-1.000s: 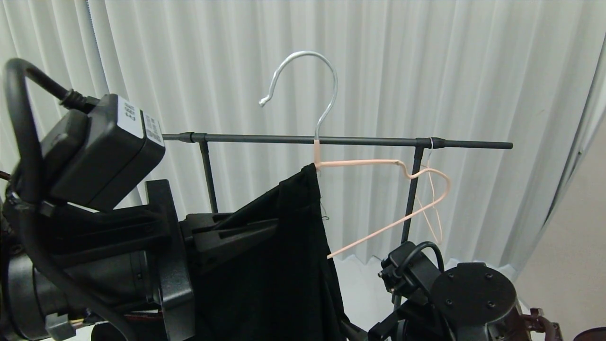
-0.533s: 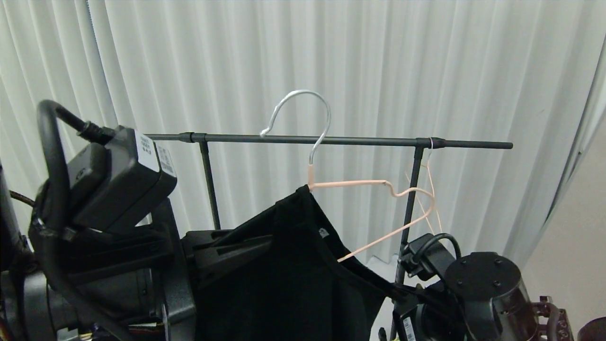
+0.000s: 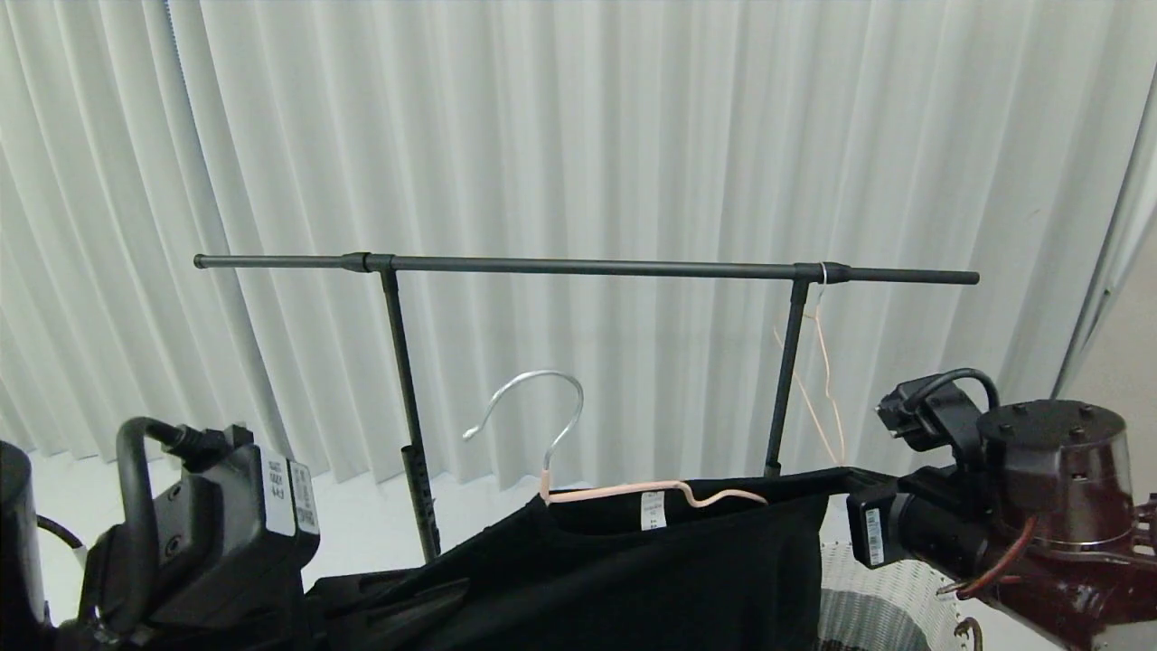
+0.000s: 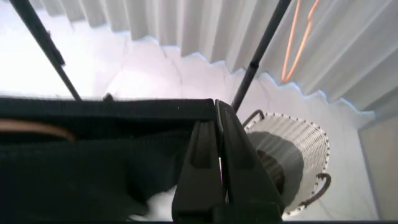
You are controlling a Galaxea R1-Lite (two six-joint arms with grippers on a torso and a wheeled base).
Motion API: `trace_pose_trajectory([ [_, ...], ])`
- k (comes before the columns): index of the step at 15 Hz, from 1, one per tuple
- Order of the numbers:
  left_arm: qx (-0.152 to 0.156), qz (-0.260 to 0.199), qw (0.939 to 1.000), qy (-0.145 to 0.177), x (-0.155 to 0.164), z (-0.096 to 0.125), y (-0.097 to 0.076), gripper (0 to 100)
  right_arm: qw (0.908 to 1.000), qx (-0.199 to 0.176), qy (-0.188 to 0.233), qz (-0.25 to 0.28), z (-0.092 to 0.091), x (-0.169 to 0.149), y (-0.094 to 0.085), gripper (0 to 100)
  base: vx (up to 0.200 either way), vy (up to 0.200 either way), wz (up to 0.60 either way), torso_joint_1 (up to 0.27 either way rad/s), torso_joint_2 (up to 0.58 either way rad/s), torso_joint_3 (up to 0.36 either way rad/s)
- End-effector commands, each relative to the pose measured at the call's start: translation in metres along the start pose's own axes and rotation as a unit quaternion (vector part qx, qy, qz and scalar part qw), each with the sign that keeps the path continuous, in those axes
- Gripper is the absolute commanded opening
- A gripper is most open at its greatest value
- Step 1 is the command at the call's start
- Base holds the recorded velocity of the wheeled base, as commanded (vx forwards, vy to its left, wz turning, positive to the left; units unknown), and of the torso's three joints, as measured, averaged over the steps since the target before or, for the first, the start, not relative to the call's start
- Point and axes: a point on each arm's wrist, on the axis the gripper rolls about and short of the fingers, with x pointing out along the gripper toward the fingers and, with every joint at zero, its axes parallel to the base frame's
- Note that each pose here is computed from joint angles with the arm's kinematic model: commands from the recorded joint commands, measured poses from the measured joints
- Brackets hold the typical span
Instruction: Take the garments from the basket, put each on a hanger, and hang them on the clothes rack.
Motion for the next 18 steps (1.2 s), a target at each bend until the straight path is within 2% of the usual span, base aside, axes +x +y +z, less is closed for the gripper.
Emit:
trace_pose_trajectory([
  [1,-0.003,-0.005,0.9999,0.016,0.001,-0.01,-0.003,0,0.9995,0.007,-0.029,0.011,0.01,-0.014,-0.006,0,0.0,0.0,0.0,0.0,0.0,0.0],
  [4,-0.009,-0.012,0.9989,0.044,0.014,-0.013,-0.001,0,0.9984,-0.011,-0.042,0.036,0.015,-0.024,-0.007,0,0.0,0.0,0.0,0.0,0.0,0.0],
  [6,-0.01,-0.01,0.9994,0.032,0.016,-0.004,0.001,0,0.9977,-0.022,-0.041,0.049,0.014,-0.025,-0.005,0,0.0,0.0,0.0,0.0,0.0,0.0],
  [7,-0.006,-0.01,0.9997,0.019,0.016,0.004,0.002,0,0.9967,-0.029,-0.04,0.065,0.014,-0.026,0.002,0,0.0,0.0,0.0,0.0,0.0,0.0],
  [8,-0.005,-0.011,0.9997,0.021,0.016,0.003,0.002,0,0.9958,-0.033,-0.04,0.075,0.013,-0.028,0.006,0,0.0,0.0,0.0,0.0,0.0,0.0],
  [9,-0.009,-0.01,0.9995,0.029,0.018,0.0,0.002,0,0.9952,-0.037,-0.04,0.081,0.012,-0.029,0.008,100,0.0,0.0,0.0,0.0,0.0,0.0],
  [12,-0.015,-0.004,0.9988,0.046,0.024,-0.004,0.006,0,0.9942,-0.046,-0.044,0.087,0.011,-0.033,0.01,100,0.0,0.0,0.0,0.0,0.0,0.0],
  [17,-0.013,-0.001,0.9994,0.032,0.031,0.0,0.008,0,0.9911,-0.061,-0.052,0.106,0.011,-0.041,0.015,100,0.0,0.0,0.0,0.0,0.0,0.0],
  [18,-0.013,0.0,0.9996,0.026,0.033,0.001,0.009,0,0.9884,-0.083,-0.055,0.115,0.009,-0.046,0.015,100,0.0,0.0,0.0,0.0,0.0,0.0],
])
